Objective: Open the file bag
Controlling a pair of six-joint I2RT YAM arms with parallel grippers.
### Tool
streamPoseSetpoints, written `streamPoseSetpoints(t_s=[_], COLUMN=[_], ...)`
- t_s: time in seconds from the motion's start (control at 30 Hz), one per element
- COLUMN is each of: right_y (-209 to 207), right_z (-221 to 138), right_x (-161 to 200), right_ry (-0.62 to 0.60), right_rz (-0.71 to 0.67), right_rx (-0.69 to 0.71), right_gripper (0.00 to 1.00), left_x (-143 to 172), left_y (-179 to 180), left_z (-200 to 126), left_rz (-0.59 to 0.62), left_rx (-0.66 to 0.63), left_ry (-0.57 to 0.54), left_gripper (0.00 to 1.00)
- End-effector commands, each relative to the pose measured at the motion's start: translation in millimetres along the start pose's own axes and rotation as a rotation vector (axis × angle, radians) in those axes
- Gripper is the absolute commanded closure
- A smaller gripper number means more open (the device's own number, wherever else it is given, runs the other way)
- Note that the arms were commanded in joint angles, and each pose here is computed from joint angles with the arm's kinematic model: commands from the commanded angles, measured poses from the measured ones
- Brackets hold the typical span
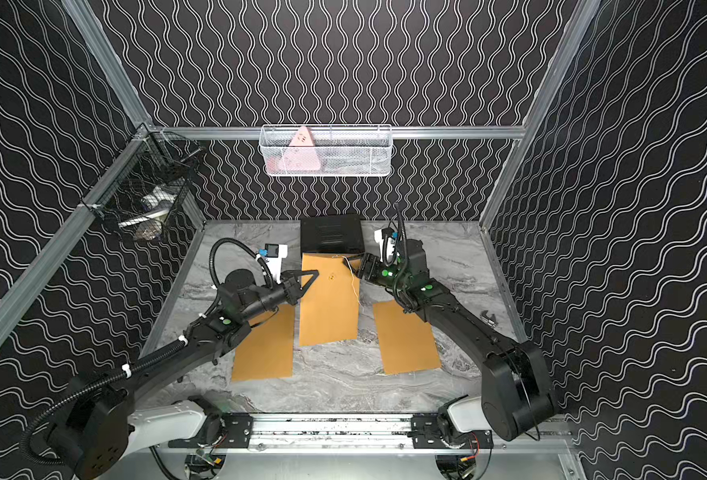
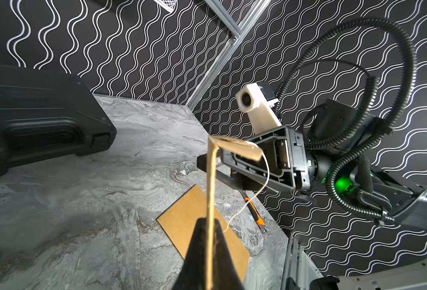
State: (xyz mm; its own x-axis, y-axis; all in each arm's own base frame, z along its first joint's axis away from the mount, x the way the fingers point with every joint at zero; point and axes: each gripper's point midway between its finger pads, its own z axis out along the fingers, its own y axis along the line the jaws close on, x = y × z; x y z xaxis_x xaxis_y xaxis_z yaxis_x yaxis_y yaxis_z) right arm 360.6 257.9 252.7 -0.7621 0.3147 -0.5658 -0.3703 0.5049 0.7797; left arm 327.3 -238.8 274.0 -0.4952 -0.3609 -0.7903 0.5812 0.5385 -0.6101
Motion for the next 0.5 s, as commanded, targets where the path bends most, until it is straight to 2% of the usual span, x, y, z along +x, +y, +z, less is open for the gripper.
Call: streamPoseSetpoints(t_s=[0.0,0.47], right_y=[28,44], right_z=[-4,-2], right_x=[-19,-27], right_ry=[-0.056,-0.055], right_rz=[-0.045,-0.058], right_rx=[-0.1,-0.197], right_gripper=[0.32,0.34], left_x=[-2,4], left_y=[-8,-13], left_z=[-1,-6], left_rz=[0.012,0.013], left_rx=[0.03,0.044], left_ry=[-0.009,0.005], left_gripper=[1.0,1.0])
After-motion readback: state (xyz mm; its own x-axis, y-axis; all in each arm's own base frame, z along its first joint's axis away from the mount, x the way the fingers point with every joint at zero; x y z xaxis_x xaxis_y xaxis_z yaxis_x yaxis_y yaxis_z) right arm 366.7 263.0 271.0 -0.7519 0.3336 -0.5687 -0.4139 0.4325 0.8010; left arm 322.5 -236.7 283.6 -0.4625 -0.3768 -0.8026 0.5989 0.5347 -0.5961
